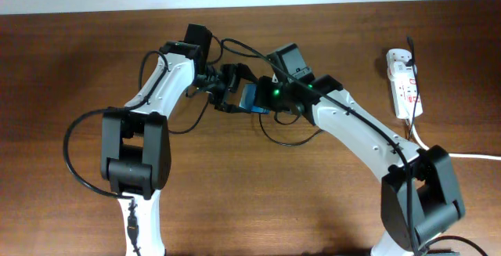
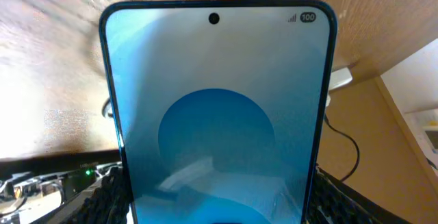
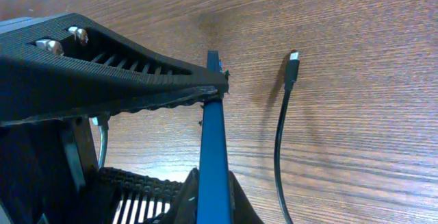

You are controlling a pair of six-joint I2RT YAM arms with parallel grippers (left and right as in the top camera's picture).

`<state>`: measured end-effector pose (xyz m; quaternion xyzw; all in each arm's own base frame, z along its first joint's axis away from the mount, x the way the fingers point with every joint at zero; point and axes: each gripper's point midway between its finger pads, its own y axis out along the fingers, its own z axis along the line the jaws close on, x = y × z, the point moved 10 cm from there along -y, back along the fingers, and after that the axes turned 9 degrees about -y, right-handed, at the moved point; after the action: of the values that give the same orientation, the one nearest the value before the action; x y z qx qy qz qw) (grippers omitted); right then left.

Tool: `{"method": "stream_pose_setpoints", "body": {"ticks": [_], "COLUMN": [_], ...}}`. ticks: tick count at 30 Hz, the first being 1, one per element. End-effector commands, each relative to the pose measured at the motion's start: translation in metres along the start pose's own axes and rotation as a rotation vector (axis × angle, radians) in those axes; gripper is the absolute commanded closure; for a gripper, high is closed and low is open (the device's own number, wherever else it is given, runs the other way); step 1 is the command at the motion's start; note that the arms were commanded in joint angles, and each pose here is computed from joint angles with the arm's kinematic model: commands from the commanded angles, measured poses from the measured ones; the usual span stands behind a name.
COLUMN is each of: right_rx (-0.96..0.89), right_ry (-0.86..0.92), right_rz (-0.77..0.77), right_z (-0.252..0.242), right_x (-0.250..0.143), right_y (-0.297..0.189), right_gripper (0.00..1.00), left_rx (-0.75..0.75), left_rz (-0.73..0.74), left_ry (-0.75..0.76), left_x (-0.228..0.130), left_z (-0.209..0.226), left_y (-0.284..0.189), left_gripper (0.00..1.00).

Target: Plug charger to phone and switch on socket

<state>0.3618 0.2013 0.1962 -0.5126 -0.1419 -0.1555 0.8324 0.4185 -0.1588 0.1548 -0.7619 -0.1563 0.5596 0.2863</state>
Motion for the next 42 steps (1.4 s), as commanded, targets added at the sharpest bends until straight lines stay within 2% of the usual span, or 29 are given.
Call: {"method": "stream_pose_setpoints", "body": {"ticks": [1,4,8,9,12,13,20,22,25,29,33,36,39,42], "right_rx": [0.002,0.031,0.031,0.031,0.039,0.044,0.051,0.046,0.094,0.296,0.343,0.388,0.351,0.296], "right_ry": [-0.017,0.000,-0.015,-0.015,-0.016,-0.017,-0.013,0.003,0.038,0.038,0.087,0.141,0.163,0.157], "right_rz": [-0.100,-0.086,-0.084,-0.084,-0.082,-0.082,-0.095,-0.111,-0.128,-0.187,-0.256,-0.338,-0.421,-0.532], "right_z": [-0.011,-0.018,-0.017,-0.017,-0.017,-0.016,-0.018,-0.025,-0.040,-0.053,-0.055,-0.048,-0.047,-0.043], "right_x": [0.022,0.025,0.025,0.025,0.025,0.025,0.028,0.034,0.047,0.071,0.083,0.095,0.100,0.105], "right_y": [-0.035,-0.038,-0.038,-0.038,-0.038,-0.038,-0.039,-0.041,-0.050,-0.070,-0.085,-0.097,-0.109,-0.137], "right_gripper": [0.96,0.96,0.96,0.96,0.96,0.96,0.96,0.96,0.96,0.96,0.96,0.96,0.96,0.96], "left_rx": [-0.013,-0.013,-0.013,-0.013,-0.013,-0.013,-0.013,-0.036,-0.162,-0.382,-0.536,-0.555,-0.554,-0.547], "left_rz": [0.047,0.047,0.047,0.047,0.047,0.047,0.032,0.032,0.083,0.233,0.326,0.338,0.317,0.266], "left_ry": [0.025,0.025,0.025,0.025,0.025,0.025,0.032,0.100,0.466,0.937,1.266,1.278,1.249,1.155], "left_x": [-0.007,-0.007,-0.007,-0.007,-0.007,-0.007,-0.006,-0.006,-0.013,-0.030,-0.050,-0.056,-0.052,-0.044], "left_z": [-0.004,-0.004,-0.004,-0.004,-0.004,-0.004,-0.004,-0.009,-0.030,-0.058,-0.076,-0.081,-0.081,-0.082], "left_y": [-0.003,-0.003,-0.003,-0.003,-0.003,-0.003,-0.003,-0.003,-0.006,-0.025,-0.048,-0.053,-0.054,-0.055], "left_gripper": [0.85,0.77,0.60,0.53,0.13,0.02,0.01,0.01,0.01,0.01,0.10,0.00,0.00,0.01]}}
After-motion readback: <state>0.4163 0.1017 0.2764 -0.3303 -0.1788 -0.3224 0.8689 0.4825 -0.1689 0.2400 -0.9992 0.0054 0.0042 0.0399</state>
